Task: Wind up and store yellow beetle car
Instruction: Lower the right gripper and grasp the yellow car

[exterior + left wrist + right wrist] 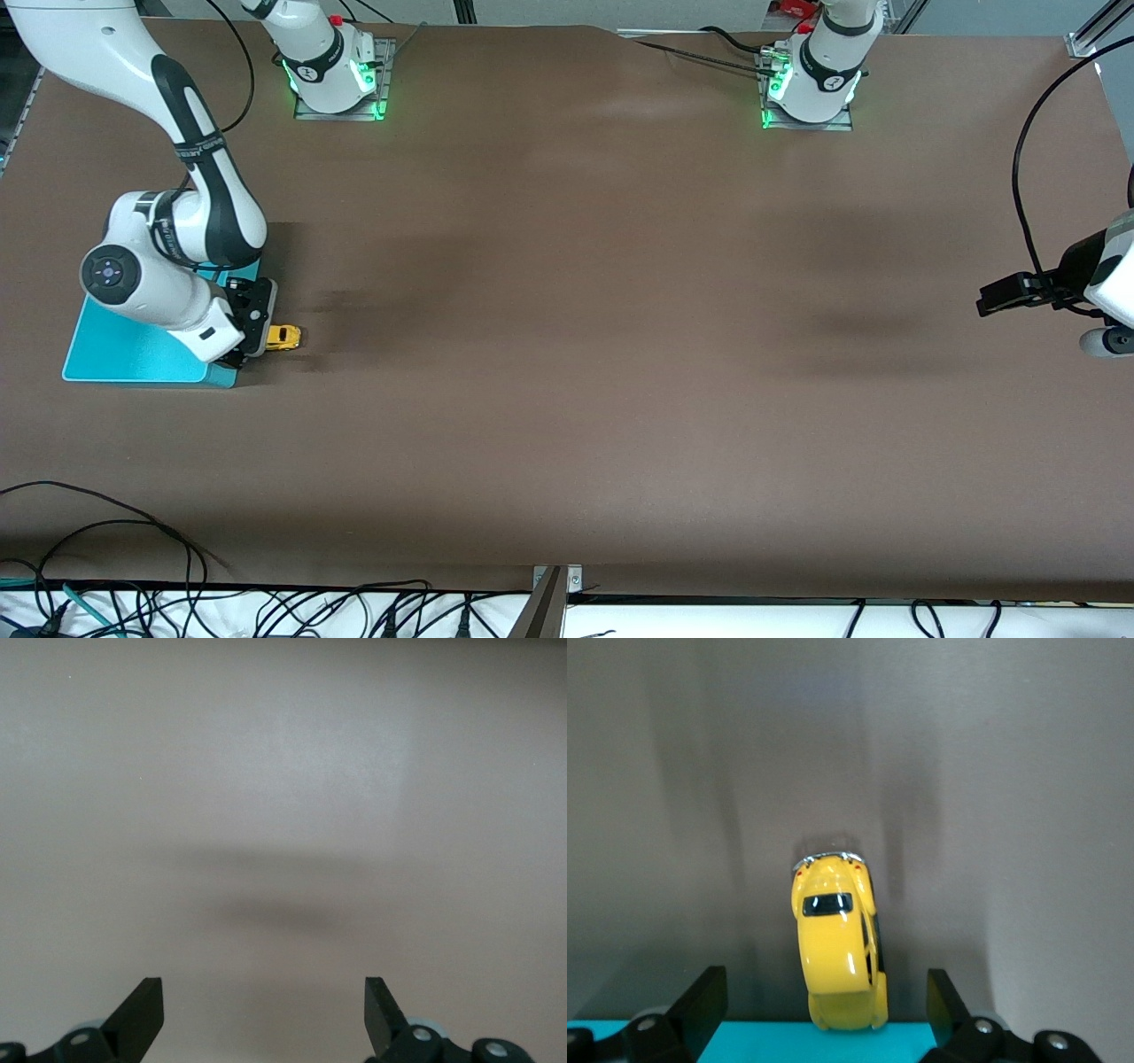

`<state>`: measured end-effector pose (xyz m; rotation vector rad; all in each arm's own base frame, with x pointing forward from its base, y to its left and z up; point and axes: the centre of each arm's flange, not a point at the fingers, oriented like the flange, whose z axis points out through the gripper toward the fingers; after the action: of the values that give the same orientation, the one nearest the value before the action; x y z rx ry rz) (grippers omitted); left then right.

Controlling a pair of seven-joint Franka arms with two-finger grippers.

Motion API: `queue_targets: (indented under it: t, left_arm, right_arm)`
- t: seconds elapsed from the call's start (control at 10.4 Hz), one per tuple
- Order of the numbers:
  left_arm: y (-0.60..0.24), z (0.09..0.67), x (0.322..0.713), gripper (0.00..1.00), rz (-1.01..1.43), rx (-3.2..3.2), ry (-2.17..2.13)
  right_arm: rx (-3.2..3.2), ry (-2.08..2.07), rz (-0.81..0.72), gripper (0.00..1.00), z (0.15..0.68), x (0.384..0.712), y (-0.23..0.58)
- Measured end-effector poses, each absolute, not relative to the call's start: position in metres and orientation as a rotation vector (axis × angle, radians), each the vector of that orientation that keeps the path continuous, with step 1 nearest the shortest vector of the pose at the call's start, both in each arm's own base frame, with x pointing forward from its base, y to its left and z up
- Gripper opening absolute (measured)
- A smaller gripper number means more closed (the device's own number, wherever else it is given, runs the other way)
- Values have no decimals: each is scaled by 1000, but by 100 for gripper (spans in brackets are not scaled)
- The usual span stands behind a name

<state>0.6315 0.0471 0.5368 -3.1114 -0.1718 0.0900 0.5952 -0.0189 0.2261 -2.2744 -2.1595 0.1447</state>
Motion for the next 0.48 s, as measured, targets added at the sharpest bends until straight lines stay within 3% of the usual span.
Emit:
queue_targets:
  t: [0.48]
  left_arm:
    - [48,537,631,100,92,-3111,-173]
  right_arm:
    - [-2208,-2270,75,96,201,576,-20]
